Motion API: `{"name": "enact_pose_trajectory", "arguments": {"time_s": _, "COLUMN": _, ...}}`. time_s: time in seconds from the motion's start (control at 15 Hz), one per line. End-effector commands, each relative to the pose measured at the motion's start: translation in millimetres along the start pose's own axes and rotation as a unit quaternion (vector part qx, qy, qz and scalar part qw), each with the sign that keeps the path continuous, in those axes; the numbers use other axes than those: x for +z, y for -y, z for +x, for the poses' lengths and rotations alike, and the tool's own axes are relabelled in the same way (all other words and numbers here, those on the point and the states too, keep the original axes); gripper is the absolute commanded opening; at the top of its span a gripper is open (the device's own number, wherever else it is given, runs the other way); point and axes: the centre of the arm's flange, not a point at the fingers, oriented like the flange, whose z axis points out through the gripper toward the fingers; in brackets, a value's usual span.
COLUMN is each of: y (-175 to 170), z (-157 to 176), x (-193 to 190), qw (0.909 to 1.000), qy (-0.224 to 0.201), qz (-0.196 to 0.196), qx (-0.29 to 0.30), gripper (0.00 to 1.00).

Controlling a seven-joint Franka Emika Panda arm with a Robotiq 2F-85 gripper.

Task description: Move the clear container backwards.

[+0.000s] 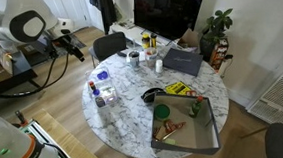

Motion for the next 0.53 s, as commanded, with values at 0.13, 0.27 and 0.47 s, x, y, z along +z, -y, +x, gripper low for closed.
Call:
{"name": "enact_pose_trajectory", "arguments": {"time_s": 0.13, "y": -25, "z": 37, "x": 61, "qw": 0.9881, "qy": -0.007, "qz": 0.022, "qx": -0.152, "gripper": 1.0}}
{"name": "enact_pose_trajectory", "arguments": {"time_s": 0.27, "y": -28, "z": 43, "x": 83, "qw": 0.9787, "qy": -0.006, "qz": 0.028, "qx": -0.203, "gripper": 1.0}}
{"name": "enact_pose_trajectory", "arguments": {"time_s": 0.47, "y": -30, "z": 56, "x": 121, "qw": 0.9594, "qy": 0.013, "qz": 0.018, "qx": -0.281, "gripper": 1.0}}
